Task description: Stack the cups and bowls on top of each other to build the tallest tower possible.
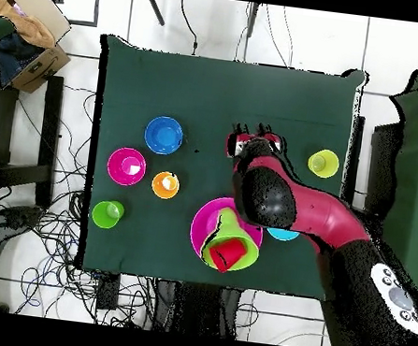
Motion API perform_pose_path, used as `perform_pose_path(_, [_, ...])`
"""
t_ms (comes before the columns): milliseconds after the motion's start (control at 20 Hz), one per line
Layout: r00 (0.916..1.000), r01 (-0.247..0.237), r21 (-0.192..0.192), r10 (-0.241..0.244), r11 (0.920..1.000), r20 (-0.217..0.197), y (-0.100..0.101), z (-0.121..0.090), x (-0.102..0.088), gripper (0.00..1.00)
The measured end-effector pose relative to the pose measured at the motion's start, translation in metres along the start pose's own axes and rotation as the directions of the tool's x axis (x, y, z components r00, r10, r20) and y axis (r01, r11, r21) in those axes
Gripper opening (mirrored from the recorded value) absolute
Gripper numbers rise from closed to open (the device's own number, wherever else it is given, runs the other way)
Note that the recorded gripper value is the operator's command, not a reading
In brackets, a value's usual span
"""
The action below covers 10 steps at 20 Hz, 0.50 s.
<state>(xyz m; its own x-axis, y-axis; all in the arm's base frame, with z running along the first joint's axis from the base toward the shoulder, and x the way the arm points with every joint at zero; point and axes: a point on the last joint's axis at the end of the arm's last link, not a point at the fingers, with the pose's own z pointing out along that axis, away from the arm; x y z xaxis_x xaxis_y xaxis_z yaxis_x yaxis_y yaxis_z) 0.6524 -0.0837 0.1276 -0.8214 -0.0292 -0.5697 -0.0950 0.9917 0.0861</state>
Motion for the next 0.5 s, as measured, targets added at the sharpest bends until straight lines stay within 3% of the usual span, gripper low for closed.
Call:
perform_pose_path(300, [0.9981, 0.062, -0.080, -0.062, 0.9949, 0.006, 0.053, 0.003, -0.003, 1.00])
perform_pose_path(500, [0.9947, 0.102, -0.109, -0.100, 0.9888, 0.022, 0.071, 0.000, 0.000, 1.00])
